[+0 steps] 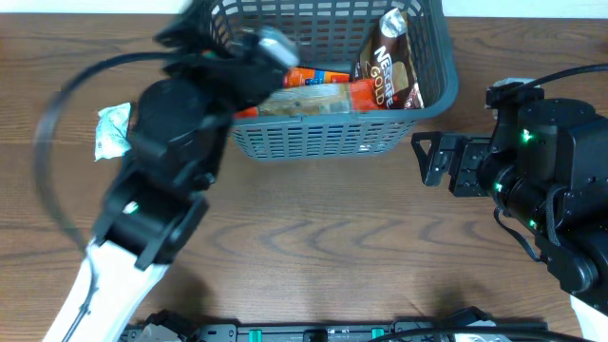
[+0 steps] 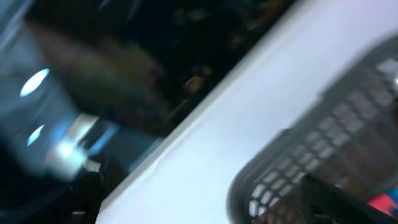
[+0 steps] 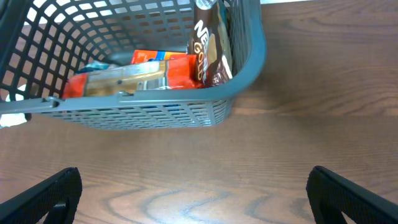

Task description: Pack container

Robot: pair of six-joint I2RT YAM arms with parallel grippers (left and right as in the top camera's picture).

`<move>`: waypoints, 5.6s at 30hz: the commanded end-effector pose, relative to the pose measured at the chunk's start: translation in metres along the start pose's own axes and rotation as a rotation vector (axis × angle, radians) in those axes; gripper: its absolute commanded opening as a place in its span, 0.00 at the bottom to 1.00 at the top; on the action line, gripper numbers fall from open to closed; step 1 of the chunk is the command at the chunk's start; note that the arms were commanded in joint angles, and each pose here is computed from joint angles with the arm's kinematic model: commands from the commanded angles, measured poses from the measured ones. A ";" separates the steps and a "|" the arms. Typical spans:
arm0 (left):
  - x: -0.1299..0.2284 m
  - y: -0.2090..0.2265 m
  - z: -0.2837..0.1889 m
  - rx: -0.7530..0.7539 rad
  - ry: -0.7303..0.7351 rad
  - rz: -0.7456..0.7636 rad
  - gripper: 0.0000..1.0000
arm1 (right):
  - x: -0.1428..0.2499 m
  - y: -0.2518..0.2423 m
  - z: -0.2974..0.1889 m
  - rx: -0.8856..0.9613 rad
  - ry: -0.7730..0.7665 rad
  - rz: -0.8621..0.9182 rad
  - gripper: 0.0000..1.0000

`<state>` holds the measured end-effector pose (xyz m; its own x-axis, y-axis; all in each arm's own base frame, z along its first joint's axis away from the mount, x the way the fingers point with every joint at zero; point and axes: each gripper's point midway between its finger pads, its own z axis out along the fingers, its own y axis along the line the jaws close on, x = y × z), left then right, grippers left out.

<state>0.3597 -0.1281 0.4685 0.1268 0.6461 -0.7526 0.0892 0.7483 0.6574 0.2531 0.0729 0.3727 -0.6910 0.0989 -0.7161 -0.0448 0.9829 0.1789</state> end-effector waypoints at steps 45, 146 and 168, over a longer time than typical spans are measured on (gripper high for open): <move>0.512 -0.024 0.015 -0.126 1.242 -0.820 0.98 | -0.003 -0.001 -0.003 0.000 -0.009 0.017 0.99; 0.047 -0.019 0.018 0.225 0.074 -0.163 0.98 | -0.003 -0.001 -0.003 0.000 -0.009 0.017 0.99; 0.138 -0.043 -0.243 0.394 0.580 -0.485 0.98 | -0.003 -0.001 -0.003 0.000 -0.009 0.017 0.99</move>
<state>0.1365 -0.0345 0.3297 -0.5085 0.3594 -0.7825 0.3676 0.9124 0.1801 0.2530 0.0734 0.3730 -0.6910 0.0990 -0.7160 -0.0473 0.9823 0.1814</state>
